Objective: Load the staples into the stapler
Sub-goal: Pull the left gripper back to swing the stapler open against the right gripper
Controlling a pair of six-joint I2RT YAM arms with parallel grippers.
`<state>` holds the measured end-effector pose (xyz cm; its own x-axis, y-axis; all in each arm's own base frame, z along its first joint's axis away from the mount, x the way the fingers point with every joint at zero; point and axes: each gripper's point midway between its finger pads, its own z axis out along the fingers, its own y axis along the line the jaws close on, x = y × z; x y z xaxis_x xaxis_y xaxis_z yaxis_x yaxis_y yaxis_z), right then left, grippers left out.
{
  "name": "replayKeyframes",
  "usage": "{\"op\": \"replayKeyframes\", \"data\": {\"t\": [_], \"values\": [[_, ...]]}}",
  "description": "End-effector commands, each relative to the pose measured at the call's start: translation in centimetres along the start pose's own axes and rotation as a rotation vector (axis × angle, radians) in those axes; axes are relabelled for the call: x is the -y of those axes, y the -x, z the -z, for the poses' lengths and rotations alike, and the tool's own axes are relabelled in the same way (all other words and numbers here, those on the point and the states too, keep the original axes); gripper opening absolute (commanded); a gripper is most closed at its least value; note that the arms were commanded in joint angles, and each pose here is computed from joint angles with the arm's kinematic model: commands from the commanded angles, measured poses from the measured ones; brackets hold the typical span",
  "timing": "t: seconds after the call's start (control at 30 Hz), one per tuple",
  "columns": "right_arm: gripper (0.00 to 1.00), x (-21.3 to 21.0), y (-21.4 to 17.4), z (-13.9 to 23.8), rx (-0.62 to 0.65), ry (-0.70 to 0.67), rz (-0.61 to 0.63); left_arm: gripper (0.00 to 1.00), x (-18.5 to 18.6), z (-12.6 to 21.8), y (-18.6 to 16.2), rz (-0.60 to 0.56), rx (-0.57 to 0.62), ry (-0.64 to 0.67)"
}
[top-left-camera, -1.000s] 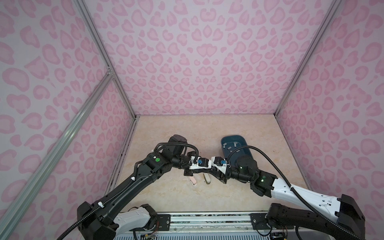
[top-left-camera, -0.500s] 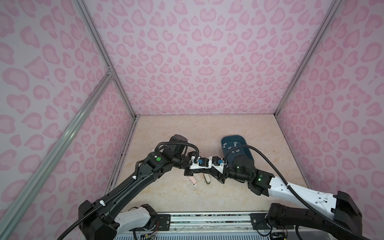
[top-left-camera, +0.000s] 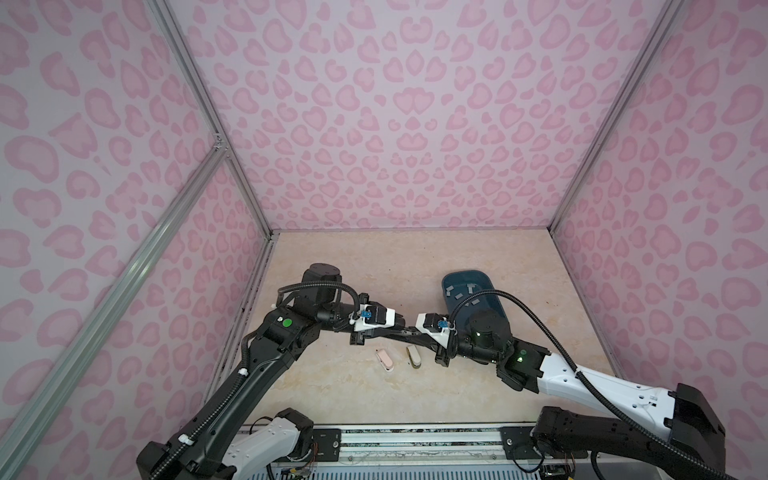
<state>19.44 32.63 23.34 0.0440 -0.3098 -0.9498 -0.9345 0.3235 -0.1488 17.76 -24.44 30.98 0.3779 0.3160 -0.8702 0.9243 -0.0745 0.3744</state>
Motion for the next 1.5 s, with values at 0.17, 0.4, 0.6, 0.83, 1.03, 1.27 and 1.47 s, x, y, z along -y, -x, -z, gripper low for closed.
{"op": "replayKeyframes", "data": {"t": [0.17, 0.4, 0.6, 0.83, 1.03, 1.27, 1.47], "values": [[0.00, 4.2, -1.7, 1.3, -0.009, -0.150, -0.163, 0.04, -1.1, 3.6, 2.2, -0.050, 0.182, 0.018], [0.00, 4.5, -1.5, 2.1, 0.023, -0.162, -0.162, 0.04, -2.7, 5.7, 1.5, -0.009, 0.254, 0.033], [0.00, 4.2, -0.9, 2.5, 0.063, -0.149, -0.155, 0.04, -3.8, 7.8, 0.7, 0.020, 0.318, 0.063], [0.00, 4.3, 0.0, 3.6, 0.110, -0.163, -0.159, 0.04, -5.2, 9.0, -0.1, 0.077, 0.346, 0.081], [0.00, 5.1, 0.9, 5.5, 0.194, -0.212, -0.186, 0.04, -6.6, 10.4, -0.6, 0.116, 0.366, 0.107], [0.00, 5.4, 2.1, 7.6, 0.301, -0.244, -0.193, 0.04, -7.5, 10.5, -3.0, 0.169, 0.339, 0.143], [0.00, 5.1, 3.1, 8.9, 0.361, -0.252, -0.189, 0.07, -8.6, 10.1, -5.7, 0.222, 0.215, 0.204]]}}
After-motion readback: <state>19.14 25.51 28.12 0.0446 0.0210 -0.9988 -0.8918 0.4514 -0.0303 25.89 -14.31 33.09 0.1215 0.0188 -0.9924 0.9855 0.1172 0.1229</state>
